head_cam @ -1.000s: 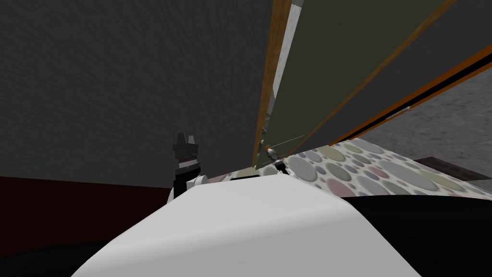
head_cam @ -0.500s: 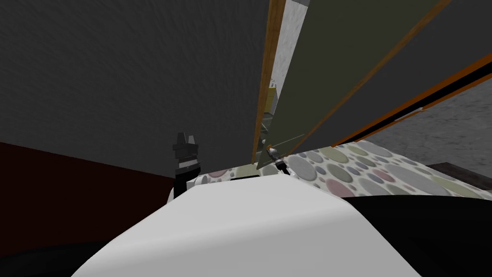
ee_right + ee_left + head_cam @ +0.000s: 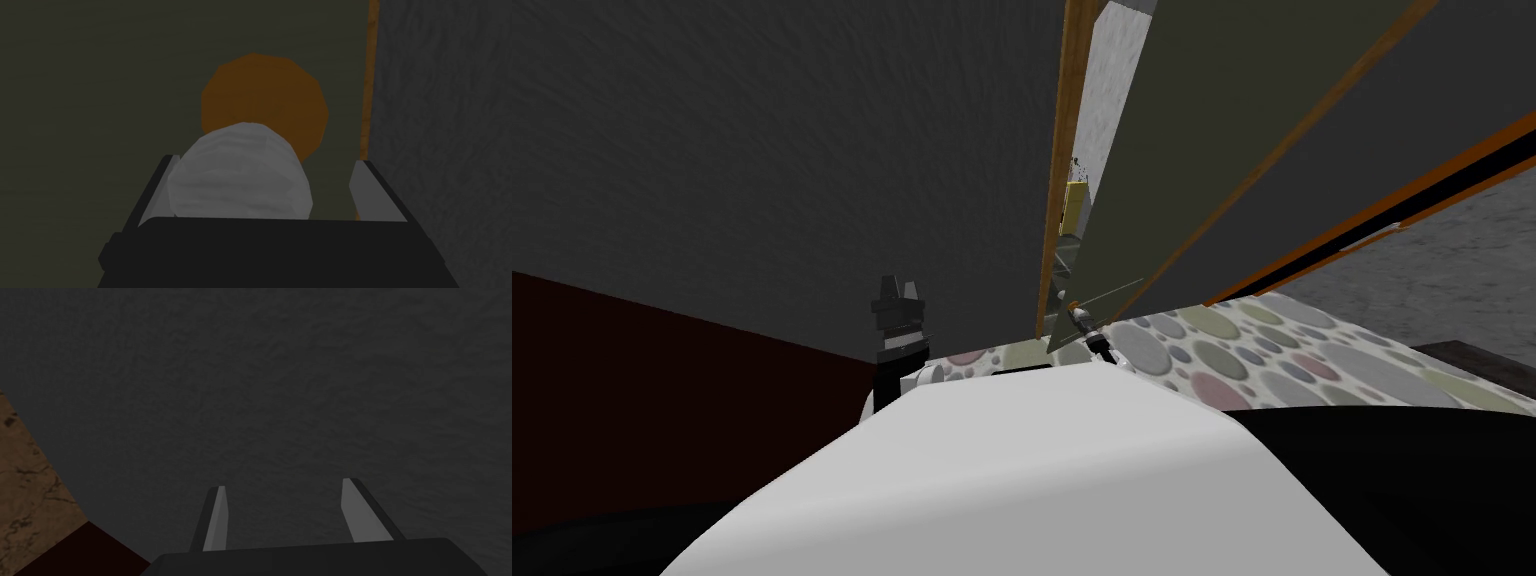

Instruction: Pull the door open

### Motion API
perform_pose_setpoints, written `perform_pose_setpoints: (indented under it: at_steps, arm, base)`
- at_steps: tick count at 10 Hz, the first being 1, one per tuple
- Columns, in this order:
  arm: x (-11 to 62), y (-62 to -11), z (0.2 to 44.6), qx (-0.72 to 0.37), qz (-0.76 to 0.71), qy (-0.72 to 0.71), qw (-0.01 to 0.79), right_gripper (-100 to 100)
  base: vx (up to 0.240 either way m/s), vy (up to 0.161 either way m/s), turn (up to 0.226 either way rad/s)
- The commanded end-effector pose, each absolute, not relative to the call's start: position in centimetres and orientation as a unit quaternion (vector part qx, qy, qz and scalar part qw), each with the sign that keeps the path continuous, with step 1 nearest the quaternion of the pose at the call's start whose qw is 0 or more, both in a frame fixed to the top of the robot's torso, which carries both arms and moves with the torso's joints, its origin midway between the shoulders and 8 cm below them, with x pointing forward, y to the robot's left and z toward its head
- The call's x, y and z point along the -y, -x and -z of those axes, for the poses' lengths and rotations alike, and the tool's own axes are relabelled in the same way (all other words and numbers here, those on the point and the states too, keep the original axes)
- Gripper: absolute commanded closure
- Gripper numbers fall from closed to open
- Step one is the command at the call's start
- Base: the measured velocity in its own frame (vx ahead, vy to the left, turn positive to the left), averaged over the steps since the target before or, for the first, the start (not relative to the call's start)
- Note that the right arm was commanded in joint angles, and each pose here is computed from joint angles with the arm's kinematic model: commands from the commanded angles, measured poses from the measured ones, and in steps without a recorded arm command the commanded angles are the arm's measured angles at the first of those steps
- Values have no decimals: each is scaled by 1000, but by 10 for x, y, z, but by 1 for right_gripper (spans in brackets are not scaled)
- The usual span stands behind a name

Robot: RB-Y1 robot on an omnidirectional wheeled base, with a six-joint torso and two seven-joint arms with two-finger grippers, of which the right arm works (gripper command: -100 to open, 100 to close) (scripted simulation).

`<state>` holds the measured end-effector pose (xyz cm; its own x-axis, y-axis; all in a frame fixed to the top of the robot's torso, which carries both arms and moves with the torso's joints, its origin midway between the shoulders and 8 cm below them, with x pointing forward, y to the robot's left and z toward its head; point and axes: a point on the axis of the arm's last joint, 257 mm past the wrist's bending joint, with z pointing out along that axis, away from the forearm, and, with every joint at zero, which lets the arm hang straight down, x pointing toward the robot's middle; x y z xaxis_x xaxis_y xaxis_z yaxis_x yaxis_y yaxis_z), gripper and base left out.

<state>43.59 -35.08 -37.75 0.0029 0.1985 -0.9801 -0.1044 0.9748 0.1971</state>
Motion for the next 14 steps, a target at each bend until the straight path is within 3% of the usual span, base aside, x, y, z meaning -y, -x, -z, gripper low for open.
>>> perform_pose_setpoints:
  at_steps: [1, 10, 11, 12, 14]
  arm:
    - [331, -431, 388, -702, -134, -47, 698, 100]
    - [333, -431, 388, -700, -147, -66, 696, 100]
    - [330, -440, 371, -686, -150, -58, 710, 100]
    - [333, -431, 388, -700, -147, -66, 696, 100]
    - [361, -438, 370, -686, -144, -86, 708, 100]
  base:
    - [-76, -23, 101]
    - [-29, -5, 17]
    - [-8, 4, 14]
    - [-3, -9, 25]
    - [-24, -83, 68]
